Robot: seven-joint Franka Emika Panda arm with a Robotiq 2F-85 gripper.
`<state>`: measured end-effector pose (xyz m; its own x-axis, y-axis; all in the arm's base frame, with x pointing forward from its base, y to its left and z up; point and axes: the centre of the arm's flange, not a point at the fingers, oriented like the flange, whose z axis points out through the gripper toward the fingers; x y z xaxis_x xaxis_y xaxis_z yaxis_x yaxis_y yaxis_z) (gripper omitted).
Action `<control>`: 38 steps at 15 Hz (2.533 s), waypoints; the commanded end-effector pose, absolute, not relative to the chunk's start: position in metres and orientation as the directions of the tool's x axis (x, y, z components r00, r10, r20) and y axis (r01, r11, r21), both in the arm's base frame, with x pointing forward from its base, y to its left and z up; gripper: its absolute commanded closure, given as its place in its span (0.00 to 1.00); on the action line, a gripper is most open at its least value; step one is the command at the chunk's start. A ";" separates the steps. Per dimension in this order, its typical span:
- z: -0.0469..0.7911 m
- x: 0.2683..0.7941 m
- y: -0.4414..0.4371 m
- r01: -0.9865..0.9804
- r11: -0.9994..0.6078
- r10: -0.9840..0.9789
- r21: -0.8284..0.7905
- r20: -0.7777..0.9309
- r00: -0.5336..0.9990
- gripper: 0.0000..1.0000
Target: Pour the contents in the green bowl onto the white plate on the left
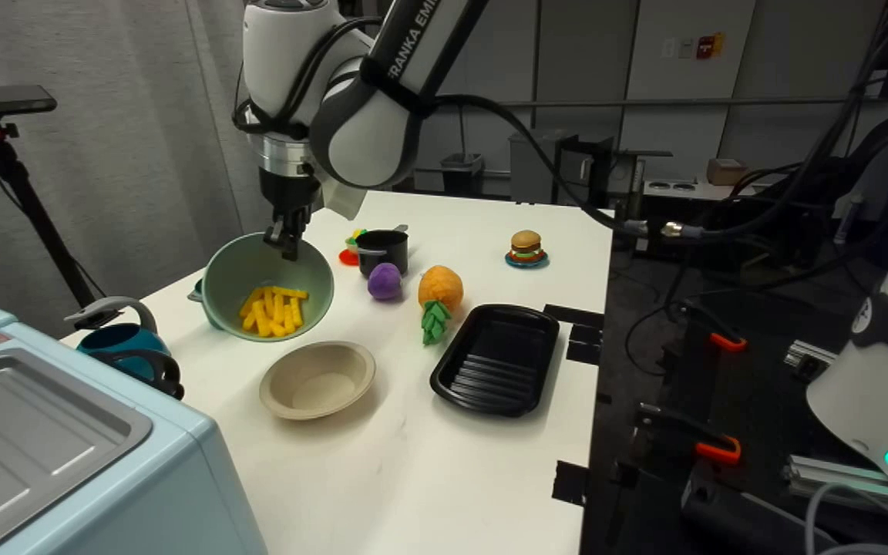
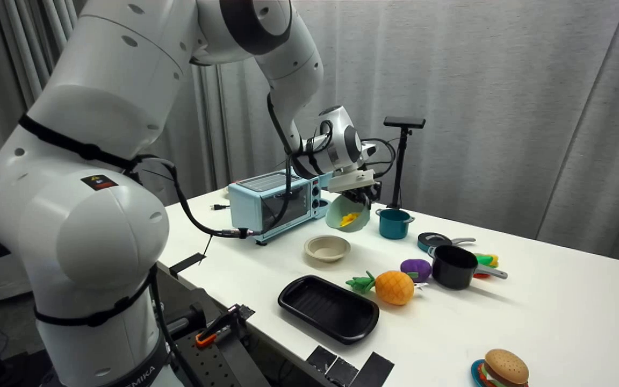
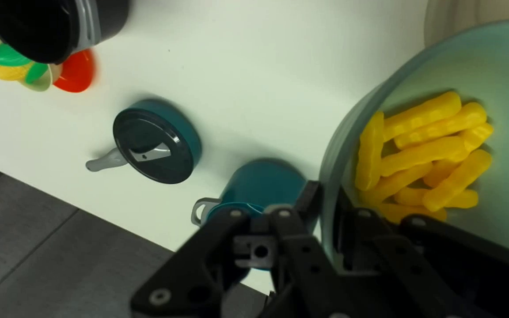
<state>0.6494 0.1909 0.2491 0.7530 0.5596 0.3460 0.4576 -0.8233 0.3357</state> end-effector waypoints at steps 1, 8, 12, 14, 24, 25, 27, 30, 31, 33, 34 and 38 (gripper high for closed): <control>0.255 0.623 0.191 0.423 -0.814 0.569 0.399 0.399 0.719 0.98; 0.266 0.592 0.196 0.391 -0.800 0.587 0.454 0.458 0.668 0.98; 0.276 0.574 0.197 0.359 -0.789 0.597 0.498 0.487 0.637 0.98; 0.279 0.565 0.197 0.338 -0.777 0.610 0.531 0.500 0.615 0.98; 0.298 0.528 0.217 0.246 -0.707 0.680 0.663 0.541 0.494 0.98; 0.299 0.525 0.218 0.239 -0.700 0.686 0.673 0.542 0.485 0.98; 0.298 0.521 0.220 0.223 -0.687 0.697 0.691 0.541 0.471 0.98; 0.299 0.516 0.222 0.186 -0.671 0.708 0.718 0.544 0.451 0.98; 0.299 0.515 0.222 0.169 -0.665 0.709 0.727 0.544 0.448 0.98; 0.296 0.512 0.220 0.134 -0.654 0.709 0.745 0.542 0.451 0.98; 0.294 0.510 0.219 0.123 -0.647 0.711 0.752 0.537 0.454 0.98; 0.285 0.504 0.212 0.083 -0.625 0.714 0.777 0.524 0.464 0.98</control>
